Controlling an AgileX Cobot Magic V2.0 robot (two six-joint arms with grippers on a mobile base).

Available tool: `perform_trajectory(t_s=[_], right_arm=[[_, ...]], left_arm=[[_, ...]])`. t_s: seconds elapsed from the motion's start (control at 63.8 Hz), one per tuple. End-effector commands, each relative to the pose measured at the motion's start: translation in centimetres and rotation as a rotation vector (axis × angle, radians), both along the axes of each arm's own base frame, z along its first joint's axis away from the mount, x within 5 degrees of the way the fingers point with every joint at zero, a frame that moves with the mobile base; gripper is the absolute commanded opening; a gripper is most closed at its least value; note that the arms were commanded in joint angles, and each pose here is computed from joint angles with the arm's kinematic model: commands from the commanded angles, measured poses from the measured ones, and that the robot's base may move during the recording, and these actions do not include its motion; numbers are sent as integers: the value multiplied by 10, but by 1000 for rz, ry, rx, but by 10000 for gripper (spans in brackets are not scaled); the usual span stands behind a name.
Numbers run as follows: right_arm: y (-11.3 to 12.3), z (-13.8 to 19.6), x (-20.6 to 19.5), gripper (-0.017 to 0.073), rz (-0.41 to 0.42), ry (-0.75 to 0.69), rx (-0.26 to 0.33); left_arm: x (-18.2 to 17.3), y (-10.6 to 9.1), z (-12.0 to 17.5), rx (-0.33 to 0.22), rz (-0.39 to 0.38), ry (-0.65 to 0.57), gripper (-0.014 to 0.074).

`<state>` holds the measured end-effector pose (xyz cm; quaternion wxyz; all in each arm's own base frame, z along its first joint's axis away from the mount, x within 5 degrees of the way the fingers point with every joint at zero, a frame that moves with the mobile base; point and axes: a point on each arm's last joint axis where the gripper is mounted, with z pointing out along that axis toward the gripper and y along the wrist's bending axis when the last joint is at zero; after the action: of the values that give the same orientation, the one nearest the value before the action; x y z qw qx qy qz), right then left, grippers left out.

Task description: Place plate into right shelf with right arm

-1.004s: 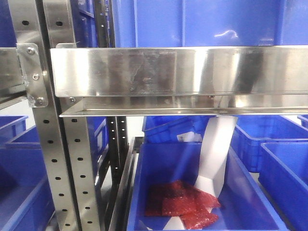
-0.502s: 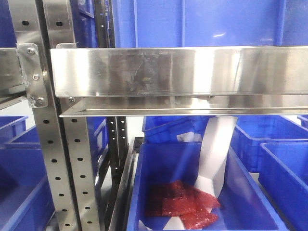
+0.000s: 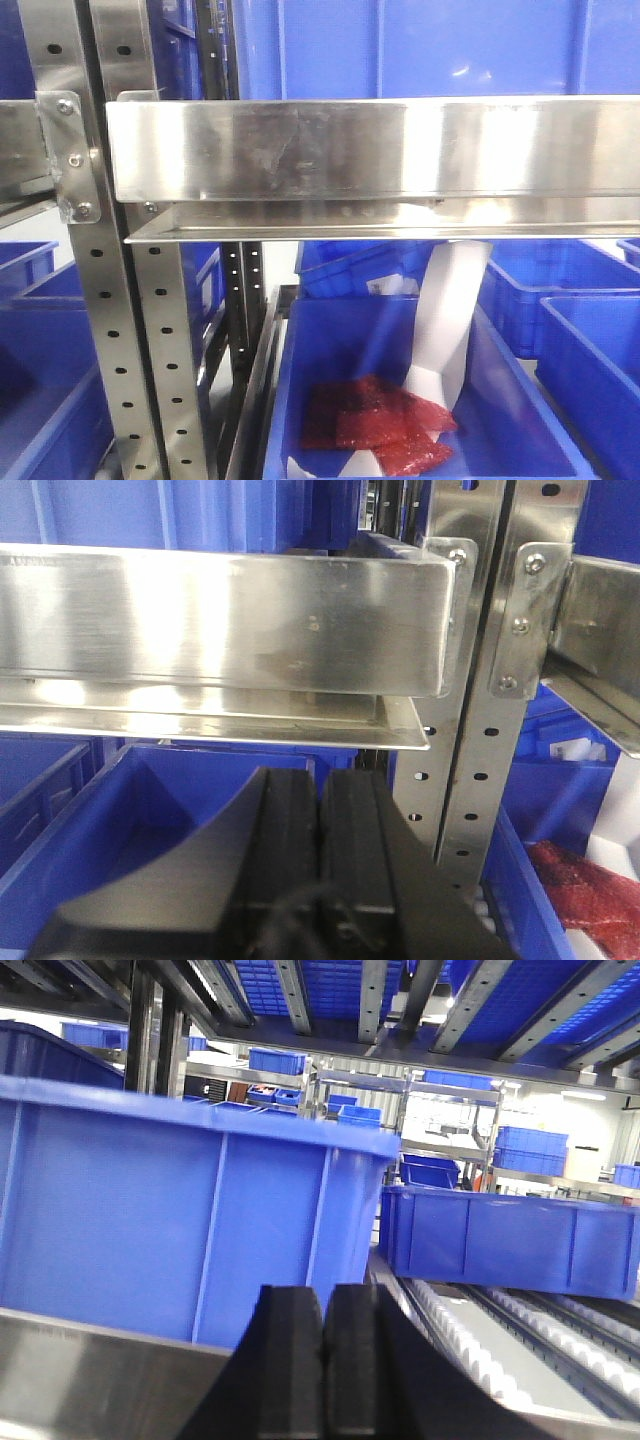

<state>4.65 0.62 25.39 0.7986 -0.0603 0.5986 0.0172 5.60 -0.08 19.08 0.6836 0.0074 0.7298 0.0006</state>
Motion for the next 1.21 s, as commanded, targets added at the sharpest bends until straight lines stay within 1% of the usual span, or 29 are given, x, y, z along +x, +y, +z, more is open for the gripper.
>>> perform_trajectory(t_s=[0.0,0.627,0.8,0.878,0.925,0.941,0.988,1.019,1.051,1.145,1.192], right_arm=[[1,13,-2,49,7,-94,3],[1,12,-1,49,6,-81,1],[1,0,3,49,8,-51,2],[0,-14,6,49,15,-1,74],[-1,-24,8,49,21,33,152],[-1,-27,9,49,22,40,169],[-2,-33,9,49,22,60,197],[-1,-35,9,49,22,96,191],[-1,-36,9,49,22,98,183],[-1,-37,7,49,16,101,132],[-1,-37,7,49,15,100,126]], left_arm=[[0,0,5,-2,-1,-78,-47],[0,0,5,-2,-1,-78,-47],[0,0,5,-2,-1,-78,-47],[0,0,5,-2,-1,-78,-47],[0,0,5,-2,-1,-78,-47],[0,0,5,-2,-1,-78,-47],[0,0,5,-2,-1,-78,-47],[0,0,5,-2,-1,-78,-47],[0,0,5,-2,-1,-78,-47],[0,0,5,-2,-1,-78,-47],[0,0,5,-2,-1,-78,-47]])
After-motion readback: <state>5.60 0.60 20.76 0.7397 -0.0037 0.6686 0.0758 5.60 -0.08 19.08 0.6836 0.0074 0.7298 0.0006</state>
